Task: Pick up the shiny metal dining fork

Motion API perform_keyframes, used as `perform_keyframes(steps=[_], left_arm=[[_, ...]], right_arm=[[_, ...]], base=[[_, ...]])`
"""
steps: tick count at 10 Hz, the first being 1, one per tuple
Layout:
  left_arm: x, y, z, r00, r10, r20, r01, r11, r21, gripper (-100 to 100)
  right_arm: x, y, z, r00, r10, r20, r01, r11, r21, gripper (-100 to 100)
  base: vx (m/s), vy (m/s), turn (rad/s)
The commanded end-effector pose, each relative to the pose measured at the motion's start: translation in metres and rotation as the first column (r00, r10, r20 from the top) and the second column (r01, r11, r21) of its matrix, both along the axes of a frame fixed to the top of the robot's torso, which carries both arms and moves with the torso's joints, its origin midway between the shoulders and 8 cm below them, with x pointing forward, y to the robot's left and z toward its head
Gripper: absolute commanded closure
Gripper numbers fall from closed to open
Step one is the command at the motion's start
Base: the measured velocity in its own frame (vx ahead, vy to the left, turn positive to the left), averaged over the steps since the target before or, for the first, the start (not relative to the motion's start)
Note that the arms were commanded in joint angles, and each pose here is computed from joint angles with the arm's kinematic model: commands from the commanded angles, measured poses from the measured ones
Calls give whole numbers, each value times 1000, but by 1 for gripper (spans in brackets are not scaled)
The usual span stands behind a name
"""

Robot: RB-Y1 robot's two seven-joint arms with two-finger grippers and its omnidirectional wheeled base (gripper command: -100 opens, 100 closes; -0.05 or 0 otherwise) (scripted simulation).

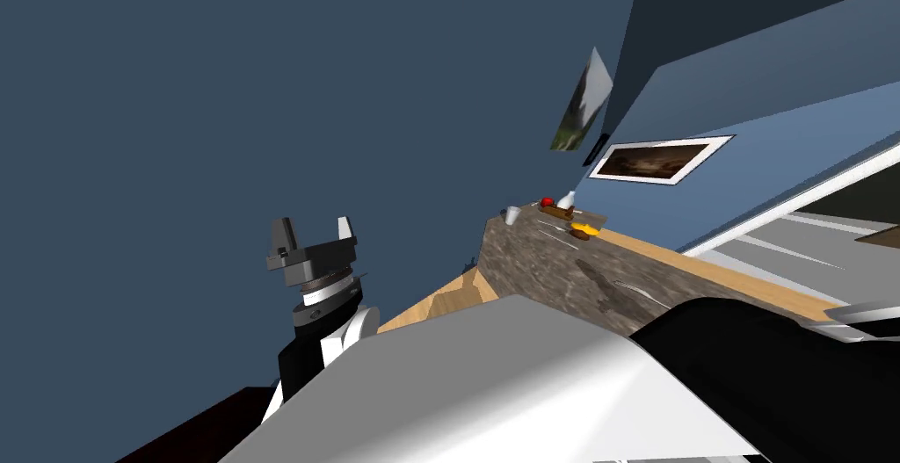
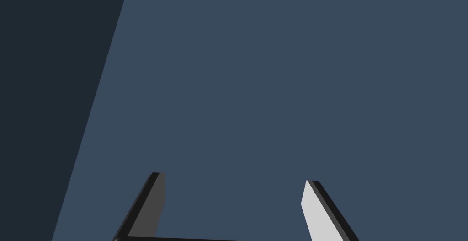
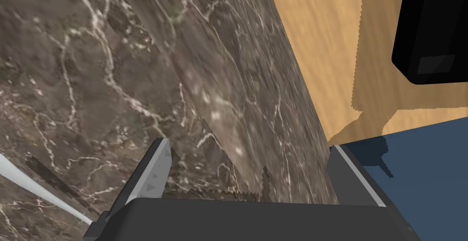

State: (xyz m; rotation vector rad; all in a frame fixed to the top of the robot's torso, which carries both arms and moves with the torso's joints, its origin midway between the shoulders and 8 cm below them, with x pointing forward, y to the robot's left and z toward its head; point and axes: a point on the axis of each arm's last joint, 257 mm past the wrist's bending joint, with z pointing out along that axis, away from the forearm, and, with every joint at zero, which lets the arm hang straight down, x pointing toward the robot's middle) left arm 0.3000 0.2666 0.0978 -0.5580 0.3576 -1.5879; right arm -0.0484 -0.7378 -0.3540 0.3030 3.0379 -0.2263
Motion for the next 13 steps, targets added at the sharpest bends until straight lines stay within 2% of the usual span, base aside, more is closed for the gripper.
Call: perform_keyframes(steps=[1, 2, 5, 6, 7, 8, 13], left_arm=[[0, 0, 0, 1000, 0, 0, 0, 1000, 0, 0], [0, 0, 0, 1000, 0, 0, 0, 1000, 0, 0], [0, 0, 0, 1000, 0, 0, 0, 1000, 0, 0], [0, 0, 0, 1000, 0, 0, 0, 1000, 0, 0], [0, 0, 0, 1000, 0, 0, 0, 1000, 0, 0], [0, 0, 0, 1000, 0, 0, 0, 1000, 0, 0], [0, 0, 0, 1000, 0, 0, 0, 1000, 0, 0]], right_arm=[[4, -10, 13, 1000, 2, 2, -2, 1000, -22, -100], [13, -30, 30, 1000, 10, 15, -9, 998, -69, -100], [24, -40, 37, 999, 13, 40, -10, 996, -93, -100], [22, -39, 36, 999, 13, 34, -10, 996, -88, -100], [23, -39, 37, 999, 14, 35, -10, 996, -91, 0], [13, -37, 31, 999, 16, 36, -13, 996, -85, -100], [-34, -28, 18, 999, 13, 42, -10, 997, -76, -100]], base=[[-12, -148, 169], [-43, -238, 351], [-46, -231, 260], [-10, -89, 48], [-2, -18, -4], [36, -14, 24], [99, -18, 25]])
